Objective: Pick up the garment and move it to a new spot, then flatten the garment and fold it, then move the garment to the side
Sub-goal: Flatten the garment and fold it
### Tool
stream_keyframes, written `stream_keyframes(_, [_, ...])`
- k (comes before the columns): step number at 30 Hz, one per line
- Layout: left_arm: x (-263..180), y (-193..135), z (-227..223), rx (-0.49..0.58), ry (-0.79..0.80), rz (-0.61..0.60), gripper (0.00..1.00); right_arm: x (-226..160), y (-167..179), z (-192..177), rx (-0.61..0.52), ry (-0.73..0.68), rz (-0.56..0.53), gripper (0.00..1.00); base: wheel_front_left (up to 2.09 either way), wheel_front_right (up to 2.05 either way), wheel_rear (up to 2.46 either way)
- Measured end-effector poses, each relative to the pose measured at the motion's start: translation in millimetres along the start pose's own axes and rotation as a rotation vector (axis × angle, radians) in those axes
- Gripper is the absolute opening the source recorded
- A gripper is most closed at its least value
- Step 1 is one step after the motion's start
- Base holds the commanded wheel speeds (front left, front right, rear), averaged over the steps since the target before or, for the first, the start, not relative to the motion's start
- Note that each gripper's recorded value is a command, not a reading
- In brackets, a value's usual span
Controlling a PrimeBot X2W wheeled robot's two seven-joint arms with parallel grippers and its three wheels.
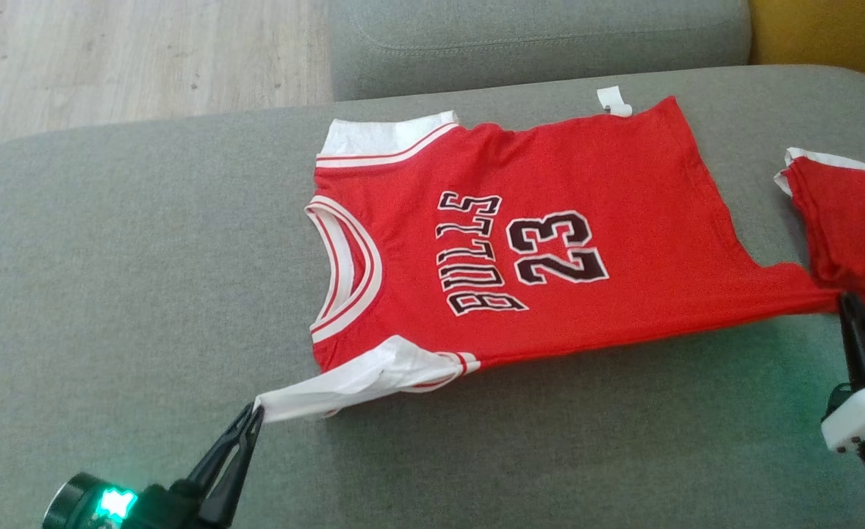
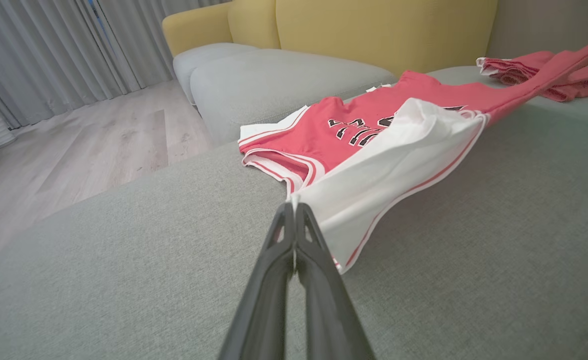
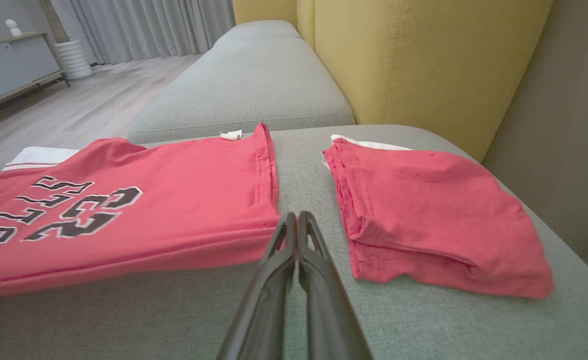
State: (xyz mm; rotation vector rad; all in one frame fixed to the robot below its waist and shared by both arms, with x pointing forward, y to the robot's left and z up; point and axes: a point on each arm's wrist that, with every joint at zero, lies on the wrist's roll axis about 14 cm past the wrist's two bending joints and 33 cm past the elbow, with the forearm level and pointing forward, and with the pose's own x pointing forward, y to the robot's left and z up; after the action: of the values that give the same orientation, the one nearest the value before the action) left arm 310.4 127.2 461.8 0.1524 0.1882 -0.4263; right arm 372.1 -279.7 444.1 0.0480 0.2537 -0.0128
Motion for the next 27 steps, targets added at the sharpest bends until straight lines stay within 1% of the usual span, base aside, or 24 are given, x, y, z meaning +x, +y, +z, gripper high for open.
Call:
stream_keyframes(5, [10, 5, -3, 0.015, 0.023, -0.016, 0.00, 3, 2, 8, 0.004, -0.001, -0.012, 0.00, 0.00, 0.00, 0.00])
stream_keyframes(10, [48, 23, 16, 0.093, -0.030, -0.031, 0.00, 15, 4, -3, 0.010, 0.056, -0.023, 0.00, 0.00, 0.00, 0.00])
stream_keyframes(18, [121, 42, 35, 0.201, -0.083, -0.075, 0.00, 71, 13, 10, -0.016, 0.054, -0.008, 0.00, 0.00, 0.00, 0.00])
stream_keyframes(23, [160, 58, 38, 0.271, -0.086, -0.089, 0.00, 98, 17, 0, -0.029, 0.096, 0.002, 0.00, 0.00, 0.00, 0.00])
stream_keyframes(27, [182, 62, 32, 0.311, -0.071, -0.104, 0.00, 115, 22, -10, -0.035, 0.124, 0.013, 0.00, 0.00, 0.00, 0.00])
